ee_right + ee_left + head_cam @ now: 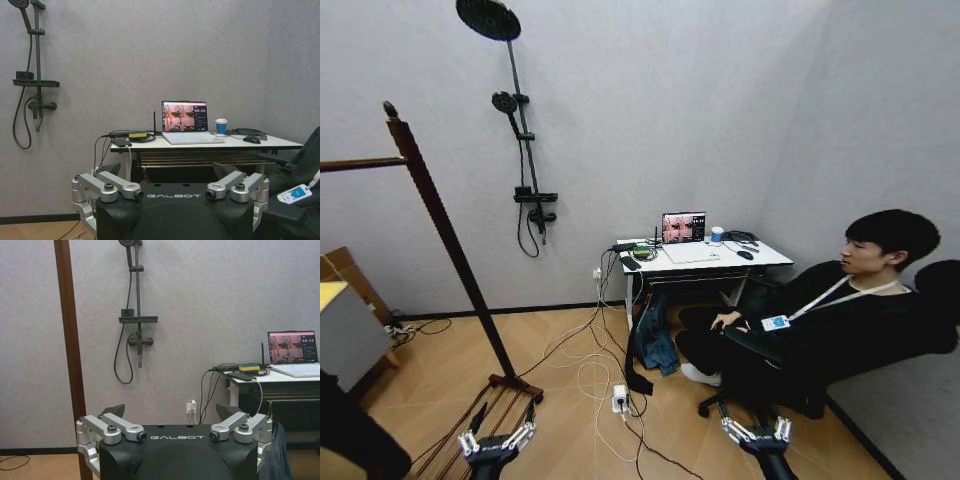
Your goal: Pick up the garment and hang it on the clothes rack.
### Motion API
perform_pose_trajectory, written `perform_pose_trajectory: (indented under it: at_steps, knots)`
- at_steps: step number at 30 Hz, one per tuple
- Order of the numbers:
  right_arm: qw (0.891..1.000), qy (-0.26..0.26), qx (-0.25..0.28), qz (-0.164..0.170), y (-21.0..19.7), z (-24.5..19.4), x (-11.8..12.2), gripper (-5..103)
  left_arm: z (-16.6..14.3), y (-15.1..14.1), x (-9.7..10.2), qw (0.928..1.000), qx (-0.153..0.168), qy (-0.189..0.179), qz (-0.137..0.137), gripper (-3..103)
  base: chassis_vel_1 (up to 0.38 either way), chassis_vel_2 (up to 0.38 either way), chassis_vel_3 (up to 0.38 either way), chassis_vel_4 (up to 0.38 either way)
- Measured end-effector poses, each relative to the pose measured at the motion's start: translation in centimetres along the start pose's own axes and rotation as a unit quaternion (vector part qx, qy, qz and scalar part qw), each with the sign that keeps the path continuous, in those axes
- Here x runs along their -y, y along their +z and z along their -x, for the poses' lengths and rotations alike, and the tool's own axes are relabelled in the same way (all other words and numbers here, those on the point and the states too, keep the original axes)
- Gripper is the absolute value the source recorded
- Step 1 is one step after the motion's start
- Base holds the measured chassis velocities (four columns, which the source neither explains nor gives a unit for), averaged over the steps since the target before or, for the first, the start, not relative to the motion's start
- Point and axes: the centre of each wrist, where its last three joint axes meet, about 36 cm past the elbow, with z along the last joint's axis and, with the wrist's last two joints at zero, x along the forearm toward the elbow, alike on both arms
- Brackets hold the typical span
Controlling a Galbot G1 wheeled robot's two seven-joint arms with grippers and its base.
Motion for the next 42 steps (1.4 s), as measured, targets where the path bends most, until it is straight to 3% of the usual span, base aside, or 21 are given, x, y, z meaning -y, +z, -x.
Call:
perform_pose_trajectory:
  at_steps: [12,23,42]
  knots:
    - [1.0,0.0,0.0,0.0,0.0,0.0,0.0,100,0.0,0.0,0.01,1.0,0.0,0.0,0.0,100,0.128,-0.087,-0.12,0.098]
    - [1.0,0.0,0.0,0.0,0.0,0.0,0.0,100,0.0,0.0,0.01,1.0,0.0,0.0,0.0,100,0.296,-0.23,-0.297,0.213]
    - [1.0,0.0,0.0,0.0,0.0,0.0,0.0,100,0.0,0.0,0.01,1.0,0.0,0.0,0.0,100,0.354,-0.372,-0.355,0.353]
